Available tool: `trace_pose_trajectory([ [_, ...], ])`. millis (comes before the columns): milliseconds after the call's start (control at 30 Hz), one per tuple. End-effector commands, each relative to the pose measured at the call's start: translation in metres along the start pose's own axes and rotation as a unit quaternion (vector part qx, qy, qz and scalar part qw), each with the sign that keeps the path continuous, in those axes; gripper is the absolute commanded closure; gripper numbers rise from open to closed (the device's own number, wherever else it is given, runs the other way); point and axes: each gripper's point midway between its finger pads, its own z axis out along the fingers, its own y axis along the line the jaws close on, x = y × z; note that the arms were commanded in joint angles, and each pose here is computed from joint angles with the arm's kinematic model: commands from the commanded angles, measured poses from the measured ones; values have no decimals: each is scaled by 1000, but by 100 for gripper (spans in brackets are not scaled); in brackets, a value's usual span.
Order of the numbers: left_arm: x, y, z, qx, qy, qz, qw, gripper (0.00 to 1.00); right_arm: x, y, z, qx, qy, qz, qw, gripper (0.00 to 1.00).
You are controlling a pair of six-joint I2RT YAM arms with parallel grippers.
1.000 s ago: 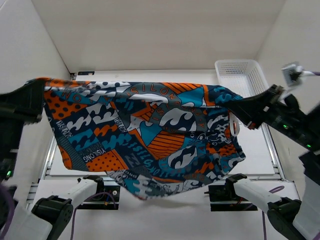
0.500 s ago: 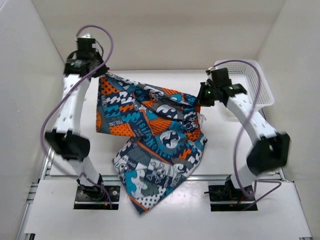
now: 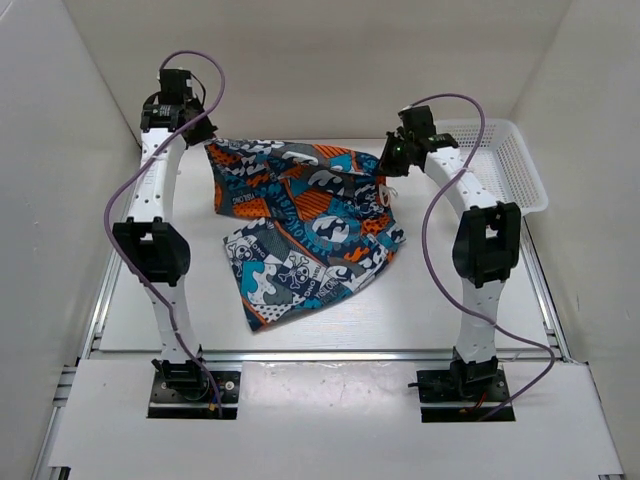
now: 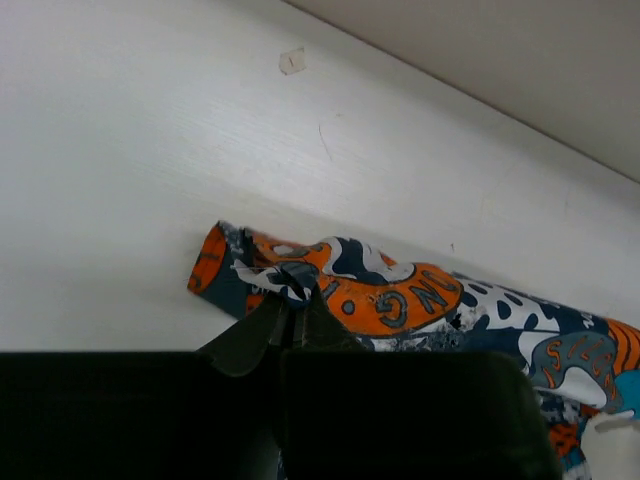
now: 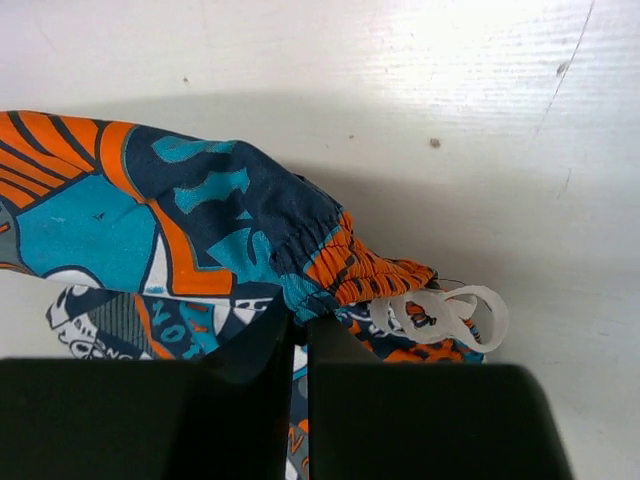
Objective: Fold and stack the shorts
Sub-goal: Fold the shorts
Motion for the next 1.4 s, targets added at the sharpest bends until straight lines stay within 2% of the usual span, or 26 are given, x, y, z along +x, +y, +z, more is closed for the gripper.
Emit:
trace_pose_trajectory([
  [0,-24,-15,-72,42,-45,7,998,90,-8,0,-22,0,-8,0,1000,100],
  [100,3,-19,-112,52,-32,24,998,90,-7,4,-51,-7,-20,0,1000,100],
  [133,32,-15,-111,47,-1,27,999,90,8,0,-51,-9,-1,4,1000,100],
  [167,35,-19,-141,64,-13,21,998,90,12,-4,-55,-9,2,4,1000,100],
  [200,48,-20,-151,71,-4,19,997,90,21,-11,-63,-4,6,9,1000,100],
  [233,65,-26,-159,81,8,24,996,90,28,-12,-66,-6,13,11,1000,100],
  [267,99,-21,-156,76,46,15,996,90,31,-18,-69,-1,15,16,1000,100],
  [300,107,-21,-177,89,40,9,995,90,31,-19,-78,-5,10,19,1000,100],
  [333,124,-23,-183,97,54,8,994,90,45,-25,-78,1,24,18,1000,100],
  [367,161,-23,-182,95,92,11,991,90,50,-25,-86,1,24,18,1000,100],
  [400,170,-22,-196,103,89,8,991,90,52,-30,-91,4,23,23,999,100],
  [467,201,-21,-203,103,106,14,989,90,68,-34,-99,8,31,21,999,100],
  [600,276,7,-203,75,170,4,983,90,100,-51,-111,33,49,23,998,100],
  [767,323,18,-214,74,205,-6,976,90,158,-89,-122,91,76,48,992,100],
  [967,376,25,-224,67,264,-6,962,90,178,-111,-141,132,49,58,988,100],
  [1033,387,32,-224,56,276,0,960,90,189,-119,-139,143,61,55,986,87],
  [1067,401,37,-224,48,302,0,952,81,191,-125,-140,152,61,59,985,79],
  [1100,407,38,-224,44,314,2,948,71,196,-129,-137,156,72,56,983,58],
  [1133,416,41,-225,46,332,20,942,59,198,-131,-131,159,78,57,982,48],
  [1167,423,38,-226,50,347,32,936,46,199,-134,-129,166,82,58,981,40],
  [1200,424,36,-227,54,353,37,933,28,197,-133,-128,165,82,58,981,28],
  [1233,424,36,-231,54,358,44,931,18,193,-132,-129,164,77,57,982,23],
  [1333,403,38,-228,30,320,57,945,6,193,-133,-129,169,74,66,981,15],
  [1367,393,32,-226,31,303,49,951,6,193,-133,-129,169,74,66,981,15],
])
